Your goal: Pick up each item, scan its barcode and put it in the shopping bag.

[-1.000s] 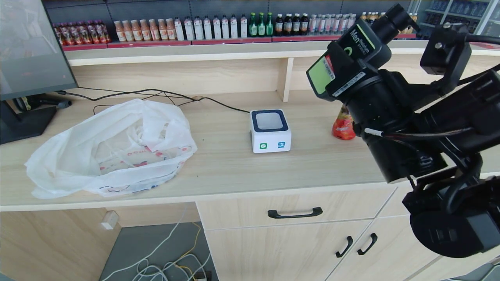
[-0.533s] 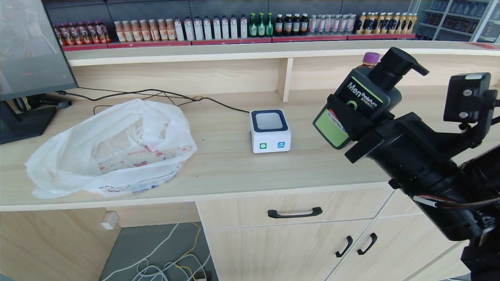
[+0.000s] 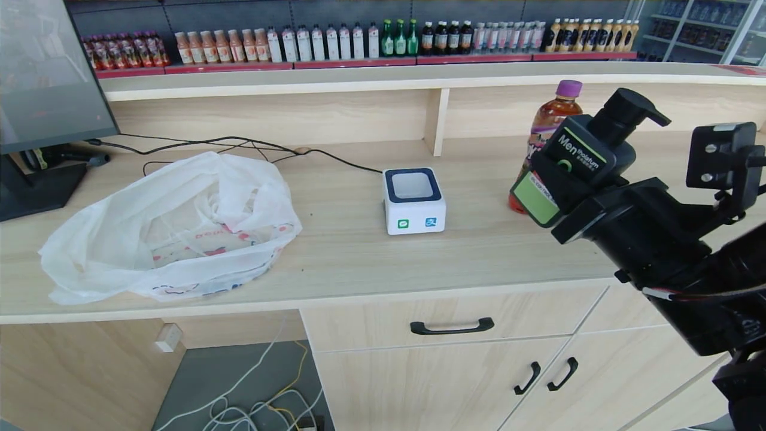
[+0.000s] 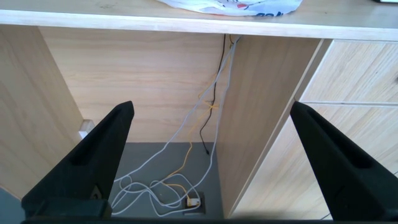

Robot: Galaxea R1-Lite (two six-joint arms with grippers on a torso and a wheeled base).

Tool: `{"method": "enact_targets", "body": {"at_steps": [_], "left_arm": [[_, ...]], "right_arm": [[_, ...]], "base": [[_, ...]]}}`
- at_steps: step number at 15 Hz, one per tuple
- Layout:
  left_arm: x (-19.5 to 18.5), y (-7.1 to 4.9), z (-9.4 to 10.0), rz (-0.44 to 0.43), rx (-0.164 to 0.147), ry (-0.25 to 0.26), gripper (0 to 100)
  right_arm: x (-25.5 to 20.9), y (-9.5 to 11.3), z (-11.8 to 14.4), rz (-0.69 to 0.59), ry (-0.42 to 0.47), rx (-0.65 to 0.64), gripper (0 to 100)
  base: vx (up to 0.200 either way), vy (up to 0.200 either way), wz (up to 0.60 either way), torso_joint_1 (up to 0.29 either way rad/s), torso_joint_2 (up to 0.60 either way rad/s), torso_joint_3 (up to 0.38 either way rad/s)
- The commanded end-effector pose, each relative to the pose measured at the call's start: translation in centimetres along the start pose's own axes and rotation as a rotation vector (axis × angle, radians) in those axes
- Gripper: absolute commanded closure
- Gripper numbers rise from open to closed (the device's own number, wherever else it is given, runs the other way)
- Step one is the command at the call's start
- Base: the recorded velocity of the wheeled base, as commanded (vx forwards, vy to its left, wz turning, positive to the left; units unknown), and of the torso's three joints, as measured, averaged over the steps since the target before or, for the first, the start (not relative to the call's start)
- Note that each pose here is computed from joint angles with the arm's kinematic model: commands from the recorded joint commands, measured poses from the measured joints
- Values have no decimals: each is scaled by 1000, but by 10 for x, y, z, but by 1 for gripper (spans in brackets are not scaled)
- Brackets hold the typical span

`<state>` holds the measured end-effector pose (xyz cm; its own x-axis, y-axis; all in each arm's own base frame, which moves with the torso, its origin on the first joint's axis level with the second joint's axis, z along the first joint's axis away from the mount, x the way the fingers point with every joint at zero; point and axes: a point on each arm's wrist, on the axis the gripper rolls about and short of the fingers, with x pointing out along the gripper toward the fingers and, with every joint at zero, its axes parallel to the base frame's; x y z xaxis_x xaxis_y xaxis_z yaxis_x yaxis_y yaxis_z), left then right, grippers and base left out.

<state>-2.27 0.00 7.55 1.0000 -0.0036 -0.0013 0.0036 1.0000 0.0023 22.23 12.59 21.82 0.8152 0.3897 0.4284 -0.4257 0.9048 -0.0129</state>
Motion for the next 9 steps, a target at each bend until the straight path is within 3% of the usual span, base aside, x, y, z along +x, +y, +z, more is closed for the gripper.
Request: {"method": "enact_targets", "body": {"at_steps": [1, 9], "left_arm": [[0, 0, 0, 1, 1, 0, 0], [0, 0, 0, 1, -1, 0, 0]], "right_arm": [[-1, -1, -4, -3, 14, 4, 100], [1, -1, -5, -4, 13, 20, 100]], "base": [[0, 0, 0, 0, 0, 0], [0, 0, 0, 0, 0, 0]]}}
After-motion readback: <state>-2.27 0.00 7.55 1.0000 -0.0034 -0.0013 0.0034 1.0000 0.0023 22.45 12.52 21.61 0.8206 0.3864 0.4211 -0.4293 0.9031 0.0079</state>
